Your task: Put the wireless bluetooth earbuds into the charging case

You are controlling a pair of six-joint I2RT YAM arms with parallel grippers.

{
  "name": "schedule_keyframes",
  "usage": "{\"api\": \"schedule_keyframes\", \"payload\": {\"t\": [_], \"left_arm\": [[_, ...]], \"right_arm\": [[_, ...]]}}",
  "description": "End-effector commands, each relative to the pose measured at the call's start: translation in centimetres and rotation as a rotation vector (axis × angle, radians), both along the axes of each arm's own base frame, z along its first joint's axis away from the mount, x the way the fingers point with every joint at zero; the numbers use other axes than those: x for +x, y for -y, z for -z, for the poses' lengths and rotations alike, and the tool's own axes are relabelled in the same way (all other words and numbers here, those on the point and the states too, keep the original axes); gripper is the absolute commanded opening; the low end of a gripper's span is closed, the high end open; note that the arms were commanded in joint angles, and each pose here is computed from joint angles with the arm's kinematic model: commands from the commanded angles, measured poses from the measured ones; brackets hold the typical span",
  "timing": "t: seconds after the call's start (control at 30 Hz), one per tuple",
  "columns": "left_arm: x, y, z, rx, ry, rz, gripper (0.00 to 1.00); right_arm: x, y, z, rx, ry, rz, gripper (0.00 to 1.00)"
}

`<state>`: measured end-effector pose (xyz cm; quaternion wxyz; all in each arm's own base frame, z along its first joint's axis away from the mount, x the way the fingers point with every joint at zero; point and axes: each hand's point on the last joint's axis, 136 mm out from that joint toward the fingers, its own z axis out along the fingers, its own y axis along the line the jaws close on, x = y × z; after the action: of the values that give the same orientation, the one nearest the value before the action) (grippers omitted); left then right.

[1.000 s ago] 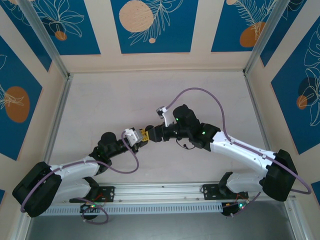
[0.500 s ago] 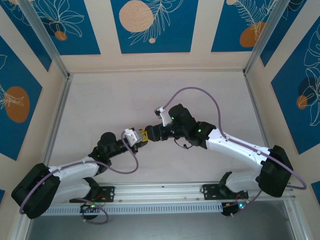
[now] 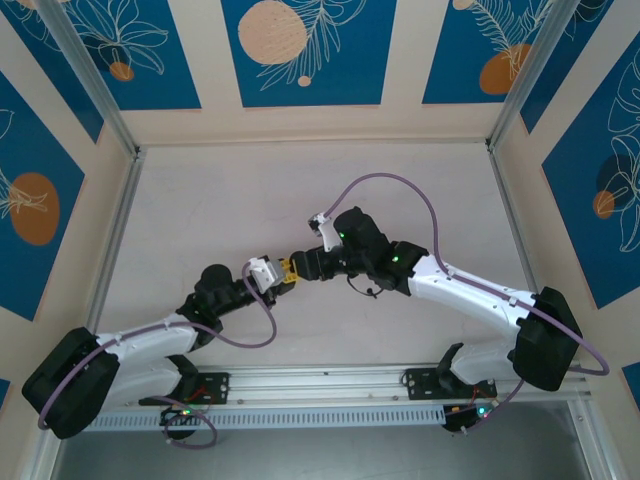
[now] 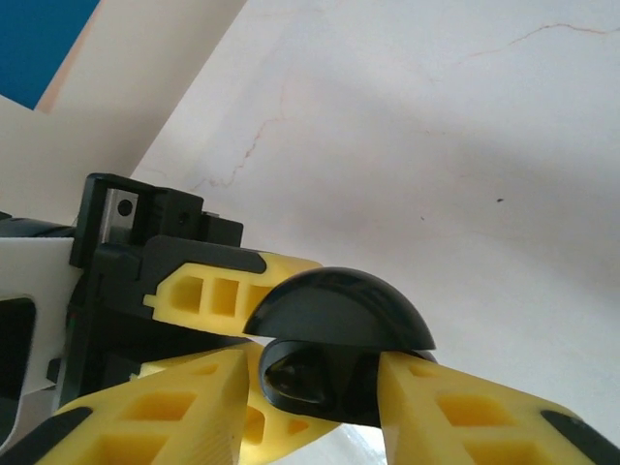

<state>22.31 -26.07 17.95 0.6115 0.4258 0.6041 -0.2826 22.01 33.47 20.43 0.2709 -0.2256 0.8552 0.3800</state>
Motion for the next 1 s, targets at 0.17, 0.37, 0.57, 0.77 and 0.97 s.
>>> {"api": "schedule_keyframes", "payload": {"t": [0.17, 0.37, 0.57, 0.77, 0.97], "left_arm": [[0.0, 0.3, -1.9, -0.029, 0.050, 0.007, 0.06], [-0.1, 0.3, -1.5, -0.022, 0.043, 0.006, 0.06], [-0.7, 0.3, -0.8, -0.013, 0.045, 0.035, 0.06], [-2.0, 0.8, 0.1, 0.015, 0.037, 0.115, 0.06], [-3.5, 1.4, 1.0, 0.049, 0.000, 0.208, 0.06]], "right_arm": [[0.3, 0.4, -0.2, -0.017, -0.001, 0.026, 0.35], [-0.2, 0.5, -1.9, 0.060, 0.031, -0.001, 0.39], [-0.3, 3.2, -2.6, 0.077, 0.014, 0.006, 0.40], [0.0, 7.6, 0.0, -0.046, -0.120, 0.069, 0.40], [0.2, 12.0, 5.2, -0.268, -0.325, 0.147, 0.40]]}}
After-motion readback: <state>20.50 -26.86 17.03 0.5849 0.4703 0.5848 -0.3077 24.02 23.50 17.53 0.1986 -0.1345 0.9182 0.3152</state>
